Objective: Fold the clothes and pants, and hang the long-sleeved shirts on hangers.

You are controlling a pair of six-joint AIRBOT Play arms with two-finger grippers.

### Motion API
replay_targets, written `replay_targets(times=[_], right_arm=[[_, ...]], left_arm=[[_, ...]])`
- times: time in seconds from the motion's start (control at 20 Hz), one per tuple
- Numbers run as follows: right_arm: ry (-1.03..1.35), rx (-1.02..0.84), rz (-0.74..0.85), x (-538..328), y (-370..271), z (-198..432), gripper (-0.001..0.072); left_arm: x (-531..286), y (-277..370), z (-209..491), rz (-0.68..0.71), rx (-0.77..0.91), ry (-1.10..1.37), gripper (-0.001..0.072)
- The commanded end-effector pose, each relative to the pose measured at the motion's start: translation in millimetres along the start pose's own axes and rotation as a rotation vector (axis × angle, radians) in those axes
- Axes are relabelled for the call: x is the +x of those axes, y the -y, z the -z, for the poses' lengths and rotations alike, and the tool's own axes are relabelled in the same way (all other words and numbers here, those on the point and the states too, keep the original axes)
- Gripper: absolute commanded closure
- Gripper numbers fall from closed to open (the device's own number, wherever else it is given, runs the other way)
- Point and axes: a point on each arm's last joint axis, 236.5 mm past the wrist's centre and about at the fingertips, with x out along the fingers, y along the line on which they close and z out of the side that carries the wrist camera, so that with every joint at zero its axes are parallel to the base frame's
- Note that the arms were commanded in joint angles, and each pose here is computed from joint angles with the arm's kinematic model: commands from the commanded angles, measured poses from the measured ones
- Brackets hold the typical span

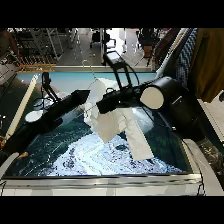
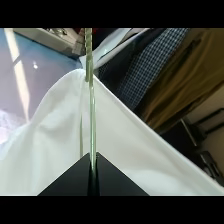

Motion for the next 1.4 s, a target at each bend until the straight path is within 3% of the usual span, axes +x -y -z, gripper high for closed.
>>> replay_targets(times=[0.0, 0.1, 0.15, 0.25, 0.45, 0.6, 0.7, 0.8, 1.05, 1.2, 1.3, 1.35], right_arm=[[-0.076, -0.093, -0.038, 14.7, -20.5, 25.0, 0.0698], [-0.079, -0.1, -0.031, 15.5, -19.9, 26.3, 0.0697], [-0.075, -0.11, -0.002, 14.7, -12.6, 25.1, 0.0634], [-0.07, -0.169, 0.101, 9.0, 11.4, 21.8, 0.0423], [-0.081, -0.589, 0.259, -15.4, 47.0, 9.4, 0.0405], [-0.047, -0.734, 0.424, -33.1, 90.9, -16.5, 0.0393], [0.079, -0.806, 0.518, -43.1, 119.8, -54.6, 0.0166], [0.247, -0.877, 0.579, -50.7, 129.7, -95.8, 0.002], [0.343, -1.066, 0.506, 15.1, 107.9, -113.5, 0.0018], [0.381, -1.084, 0.524, 43.2, 110.3, -119.5, 0.0039], [0.406, -1.07, 0.532, 48.9, 113.8, -122.8, 0.0109], [0.399, -1.065, 0.522, 50.6, 113.3, -120.7, 0.0212]], left_arm=[[6.9, 27.5, -11.8, 0.201, 0.005, 0.073, 0.0696], [-2.2, 45.1, -25.2, 0.333, 0.091, 0.132, 0.0696], [-7.0, 46.8, -28.6, 0.365, 0.133, 0.143, 0.0696], [-13.7, 36.5, -35.6, 0.385, 0.167, 0.148, 0.0696], [-38.0, 20.9, -47.4, 0.543, 0.2, 0.181, 0.0696], [-50.8, 2.9, -42.7, 0.646, 0.164, 0.177, 0.0697], [-50.4, -7.1, -35.1, 0.654, 0.161, 0.152, 0.0697], [-48.2, -9.1, -24.3, 0.651, 0.18, 0.111, 0.0697], [-56.2, 0.9, -21.3, 0.705, 0.184, 0.105, 0.0696], [-56.5, 1.2, -19.4, 0.708, 0.186, 0.097, 0.0696], [-56.0, 0.8, -16.8, 0.707, 0.189, 0.087, 0.0696], [-56.1, 0.8, -17.7, 0.707, 0.188, 0.091, 0.0696]])
